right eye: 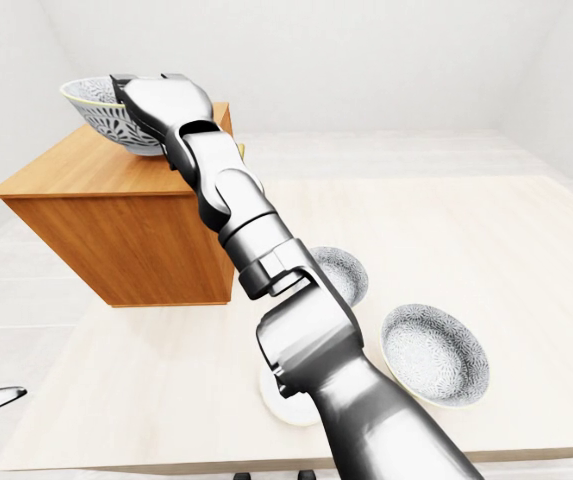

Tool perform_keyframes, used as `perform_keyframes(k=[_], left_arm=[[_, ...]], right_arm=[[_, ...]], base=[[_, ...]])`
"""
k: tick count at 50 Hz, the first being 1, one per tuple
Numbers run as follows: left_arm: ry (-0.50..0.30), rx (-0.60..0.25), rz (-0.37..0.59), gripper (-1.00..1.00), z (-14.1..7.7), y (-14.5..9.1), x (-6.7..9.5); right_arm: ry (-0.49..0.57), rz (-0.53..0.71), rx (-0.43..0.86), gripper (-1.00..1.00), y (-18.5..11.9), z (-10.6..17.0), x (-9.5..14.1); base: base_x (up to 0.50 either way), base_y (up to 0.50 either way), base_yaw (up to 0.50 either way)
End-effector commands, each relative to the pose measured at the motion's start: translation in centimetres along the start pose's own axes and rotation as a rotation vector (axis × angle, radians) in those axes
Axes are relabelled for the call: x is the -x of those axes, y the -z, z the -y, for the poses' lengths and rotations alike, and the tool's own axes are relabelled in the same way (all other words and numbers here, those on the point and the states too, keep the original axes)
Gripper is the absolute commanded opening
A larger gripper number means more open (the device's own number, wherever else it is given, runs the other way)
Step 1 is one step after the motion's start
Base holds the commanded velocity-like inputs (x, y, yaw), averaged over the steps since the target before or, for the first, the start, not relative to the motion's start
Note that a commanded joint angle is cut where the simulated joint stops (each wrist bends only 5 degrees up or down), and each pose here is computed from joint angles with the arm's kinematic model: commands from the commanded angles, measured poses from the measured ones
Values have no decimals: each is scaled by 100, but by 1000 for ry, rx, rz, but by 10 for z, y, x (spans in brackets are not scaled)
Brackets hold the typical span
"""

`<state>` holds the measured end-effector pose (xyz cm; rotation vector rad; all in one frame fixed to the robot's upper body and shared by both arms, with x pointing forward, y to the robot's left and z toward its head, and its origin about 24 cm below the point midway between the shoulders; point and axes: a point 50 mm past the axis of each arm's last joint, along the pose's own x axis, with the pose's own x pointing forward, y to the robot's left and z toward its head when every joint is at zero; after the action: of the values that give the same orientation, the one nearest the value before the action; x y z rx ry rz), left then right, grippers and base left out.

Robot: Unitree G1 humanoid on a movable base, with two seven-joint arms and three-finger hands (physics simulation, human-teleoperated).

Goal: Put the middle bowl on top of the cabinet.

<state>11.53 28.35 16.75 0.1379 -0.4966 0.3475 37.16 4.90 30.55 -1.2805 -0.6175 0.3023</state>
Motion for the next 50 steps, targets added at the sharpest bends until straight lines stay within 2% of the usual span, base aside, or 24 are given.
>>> perform_keyframes(k=[1, 13, 16, 20, 24, 29, 30, 41, 42, 50], left_arm=[[7, -4, 15, 100, -2, -4, 0], [4, -4, 20, 100, -3, -4, 0], [4, -3, 25, 100, -2, -5, 0], [7, -7, 20, 100, -1, -5, 0], [2, -9, 40, 100, -3, -9, 0], [6, -10, 35, 100, -1, -8, -1], [6, -10, 37, 100, -2, -8, -1], [3, -12, 48, 100, -3, -11, 0], [3, -12, 47, 100, -3, -11, 0], [3, -10, 38, 100, -3, -9, 1]], right_arm=[[29, -13, 94, -100, -1, 5, 0], [22, -22, 101, -100, 1, 1, 0], [23, -23, 101, -90, 1, 3, 0], [24, -21, 99, -87, -1, 3, 0], [23, -20, 98, -69, -1, 4, 0], [23, -22, 95, -59, -1, 5, 0], [21, -23, 96, -50, -1, 3, 0], [19, -29, 94, -28, 0, 4, 0], [21, -29, 92, -17, 0, 4, 0], [23, -34, 85, -4, 1, 3, 0]], base=[[0, 0, 0], [0, 0, 0], [0, 0, 0], [0, 0, 0], [0, 0, 0], [0, 0, 0], [0, 0, 0], [0, 0, 0], [0, 0, 0], [0, 0, 0]])
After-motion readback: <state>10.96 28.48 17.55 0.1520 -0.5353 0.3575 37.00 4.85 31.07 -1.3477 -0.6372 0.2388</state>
